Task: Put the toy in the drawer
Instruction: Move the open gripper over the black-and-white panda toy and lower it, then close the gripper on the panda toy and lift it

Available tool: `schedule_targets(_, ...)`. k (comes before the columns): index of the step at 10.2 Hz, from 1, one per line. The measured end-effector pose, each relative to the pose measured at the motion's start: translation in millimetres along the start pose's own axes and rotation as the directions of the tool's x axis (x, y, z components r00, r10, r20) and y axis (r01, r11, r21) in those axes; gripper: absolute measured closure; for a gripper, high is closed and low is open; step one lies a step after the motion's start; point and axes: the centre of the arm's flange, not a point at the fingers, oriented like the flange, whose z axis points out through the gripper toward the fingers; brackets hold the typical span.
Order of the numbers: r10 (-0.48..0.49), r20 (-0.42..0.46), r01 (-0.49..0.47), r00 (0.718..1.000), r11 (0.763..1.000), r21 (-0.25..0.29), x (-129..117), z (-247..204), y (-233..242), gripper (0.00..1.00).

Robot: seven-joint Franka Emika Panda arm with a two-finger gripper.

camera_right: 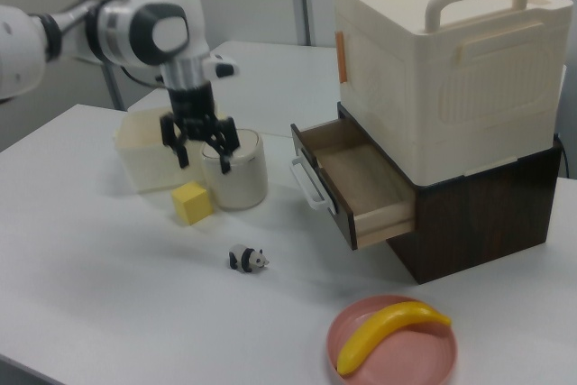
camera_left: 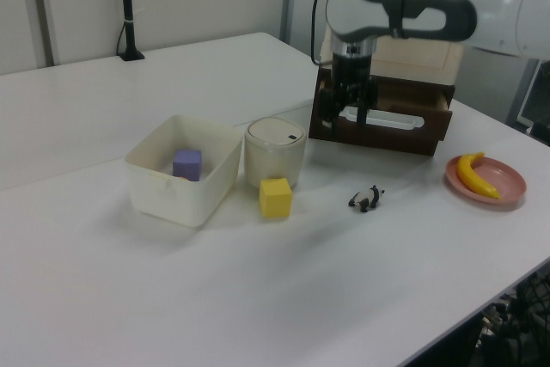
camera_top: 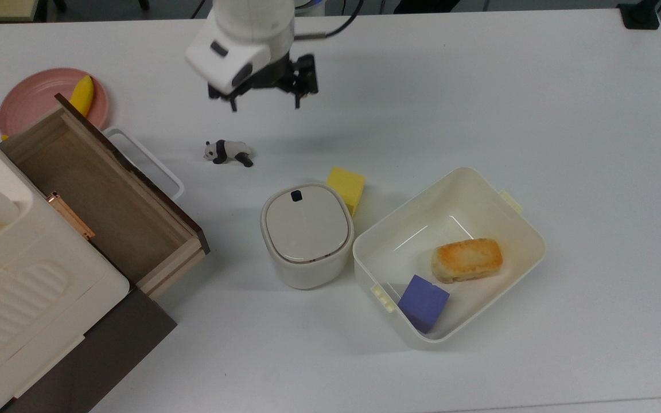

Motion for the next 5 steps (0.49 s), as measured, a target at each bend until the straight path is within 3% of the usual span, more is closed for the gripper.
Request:
schedule_targets(2, -0.122, 0.078, 0.127, 0.989, 0.990, -0.061, 14.5, 65.9, 12.6, 0.02)
schedule_targets(5, -0.366, 0.167, 0.381, 0.915, 0.922, -0.069, 10.6, 96.7, 26.2, 0.07)
